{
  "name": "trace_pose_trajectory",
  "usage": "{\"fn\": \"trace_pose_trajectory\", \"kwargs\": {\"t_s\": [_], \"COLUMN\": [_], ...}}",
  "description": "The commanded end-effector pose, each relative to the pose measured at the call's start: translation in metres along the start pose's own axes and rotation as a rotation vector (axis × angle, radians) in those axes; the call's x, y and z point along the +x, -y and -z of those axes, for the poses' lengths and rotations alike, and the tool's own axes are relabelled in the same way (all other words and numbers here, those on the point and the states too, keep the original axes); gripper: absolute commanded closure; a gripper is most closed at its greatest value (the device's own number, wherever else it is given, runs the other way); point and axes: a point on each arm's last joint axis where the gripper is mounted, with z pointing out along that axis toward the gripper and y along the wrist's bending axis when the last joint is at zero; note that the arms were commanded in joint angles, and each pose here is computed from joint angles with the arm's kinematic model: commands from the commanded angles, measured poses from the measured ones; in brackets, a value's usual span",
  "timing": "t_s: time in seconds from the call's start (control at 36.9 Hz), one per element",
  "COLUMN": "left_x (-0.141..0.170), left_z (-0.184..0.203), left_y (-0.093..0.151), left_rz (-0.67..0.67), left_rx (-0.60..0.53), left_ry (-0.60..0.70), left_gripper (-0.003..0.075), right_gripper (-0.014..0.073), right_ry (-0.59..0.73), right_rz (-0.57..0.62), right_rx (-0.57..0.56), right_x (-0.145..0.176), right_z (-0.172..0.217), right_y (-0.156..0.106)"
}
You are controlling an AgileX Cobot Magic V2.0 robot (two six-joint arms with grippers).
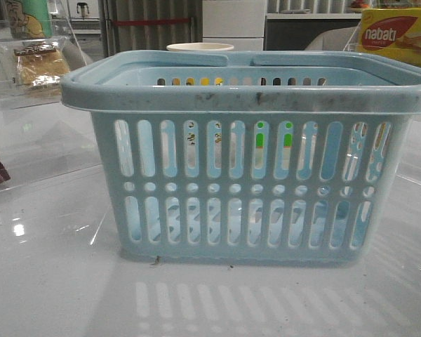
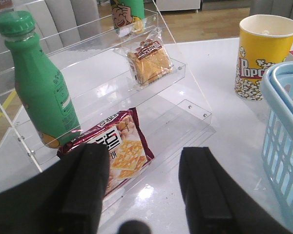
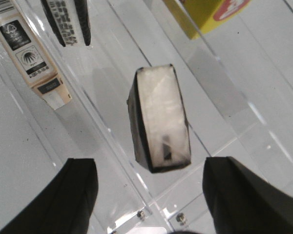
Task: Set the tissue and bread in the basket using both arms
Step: 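Grasp the small black box with the right gripper and lift it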
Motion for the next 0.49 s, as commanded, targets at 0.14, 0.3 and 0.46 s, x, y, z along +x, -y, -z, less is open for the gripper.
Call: {"fn": "trace_pose_trajectory", "kwargs": {"t_s": [0.14,0.3,0.46], "left_x": [-0.016,-0.016,-0.016], "left_z": [0.002,0.002,0.002], "left_y": [-0.001,-0.001,-0.001], "left_rz": [0.012,0.012,0.012], "left_rx": [-0.007,-0.007,-0.007], "left_ry": [0.096,0.096,0.096], "left_gripper": [0.0318,0.0318,0.0318], "right_gripper": [0.0078,0.028,0.0393], "right_ry": [0.145,0.14,0.129], "right_rz": [0.007,0.008,0.006], "right_rx": [0.026,0.025,0.026], "right_x": [-0.021,-0.021,-0.021], "right_z": [0.011,0.008,0.011], "right_y": [0.006,0.006,0.006]}}
